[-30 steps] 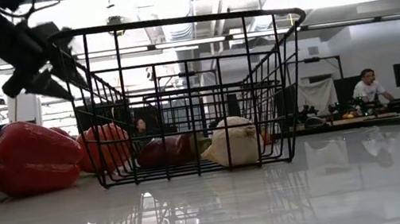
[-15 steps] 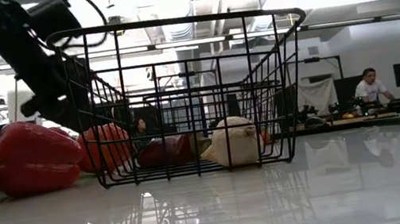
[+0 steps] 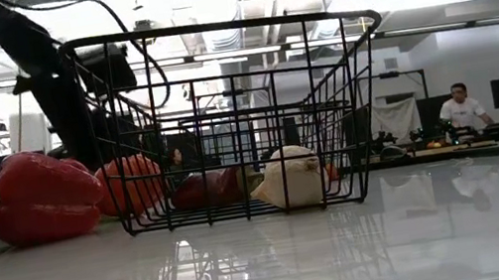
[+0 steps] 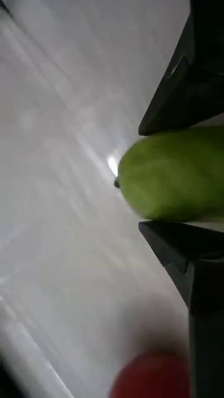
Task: Sort produce into baskets
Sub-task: Put the cucumber into the bottom wire basket
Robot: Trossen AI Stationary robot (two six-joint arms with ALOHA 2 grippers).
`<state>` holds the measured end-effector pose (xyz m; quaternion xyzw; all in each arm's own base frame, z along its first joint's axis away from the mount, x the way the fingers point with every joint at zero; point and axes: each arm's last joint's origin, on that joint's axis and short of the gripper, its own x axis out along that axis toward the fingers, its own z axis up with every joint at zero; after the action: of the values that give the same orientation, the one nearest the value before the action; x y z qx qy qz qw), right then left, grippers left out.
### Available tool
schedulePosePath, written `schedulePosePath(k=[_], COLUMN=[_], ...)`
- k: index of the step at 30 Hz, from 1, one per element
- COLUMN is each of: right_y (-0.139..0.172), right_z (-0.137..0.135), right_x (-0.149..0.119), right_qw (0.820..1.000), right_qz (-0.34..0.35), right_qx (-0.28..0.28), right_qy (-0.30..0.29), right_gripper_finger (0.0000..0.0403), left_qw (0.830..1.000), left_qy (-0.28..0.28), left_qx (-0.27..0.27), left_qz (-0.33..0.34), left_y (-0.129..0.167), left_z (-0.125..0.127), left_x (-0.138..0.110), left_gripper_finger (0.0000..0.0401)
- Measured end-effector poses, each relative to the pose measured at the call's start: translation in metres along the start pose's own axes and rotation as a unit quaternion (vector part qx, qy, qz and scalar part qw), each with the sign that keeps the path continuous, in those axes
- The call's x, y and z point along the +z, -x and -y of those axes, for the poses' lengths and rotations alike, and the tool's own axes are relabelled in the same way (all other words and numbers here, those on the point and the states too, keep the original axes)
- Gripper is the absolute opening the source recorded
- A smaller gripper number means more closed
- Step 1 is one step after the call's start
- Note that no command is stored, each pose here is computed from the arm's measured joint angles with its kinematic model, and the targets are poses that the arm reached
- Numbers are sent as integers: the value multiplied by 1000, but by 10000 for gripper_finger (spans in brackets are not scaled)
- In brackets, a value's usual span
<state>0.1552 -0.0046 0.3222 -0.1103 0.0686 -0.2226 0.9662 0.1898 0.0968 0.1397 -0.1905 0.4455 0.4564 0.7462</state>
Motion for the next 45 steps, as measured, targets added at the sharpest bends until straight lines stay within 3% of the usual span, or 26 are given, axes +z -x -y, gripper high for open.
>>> schedulePosePath(k=[8,16,24,30,40,43,45], right_y=[0,0,0,0,0,0,0], right_z=[0,0,0,0,0,-1,-1], right_x=[-1,-1,-2,-2,-2,-3,-3], right_qw=[1000,1000,1000,1000,1000,1000,1000], right_qz=[-3,-6,-8,-8,-8,-14,-16], right_qx=[1,2,2,2,2,3,4], right_qy=[-5,-9,-8,-8,-8,-4,-3], right_gripper_finger=[265,265,265,265,265,265,265], left_qw=[999,999,999,998,998,995,989], left_qy=[-18,-31,-37,-50,-33,-25,-23], left_qx=[16,2,6,10,-6,-35,-85], left_qz=[-25,-21,-27,-31,49,92,122], left_y=[-12,-3,3,4,56,81,98], left_z=[4,2,-2,-2,-6,-7,-5], left_x=[-5,-5,-7,-6,34,45,49], left_gripper_finger=[222,221,160,158,170,171,172])
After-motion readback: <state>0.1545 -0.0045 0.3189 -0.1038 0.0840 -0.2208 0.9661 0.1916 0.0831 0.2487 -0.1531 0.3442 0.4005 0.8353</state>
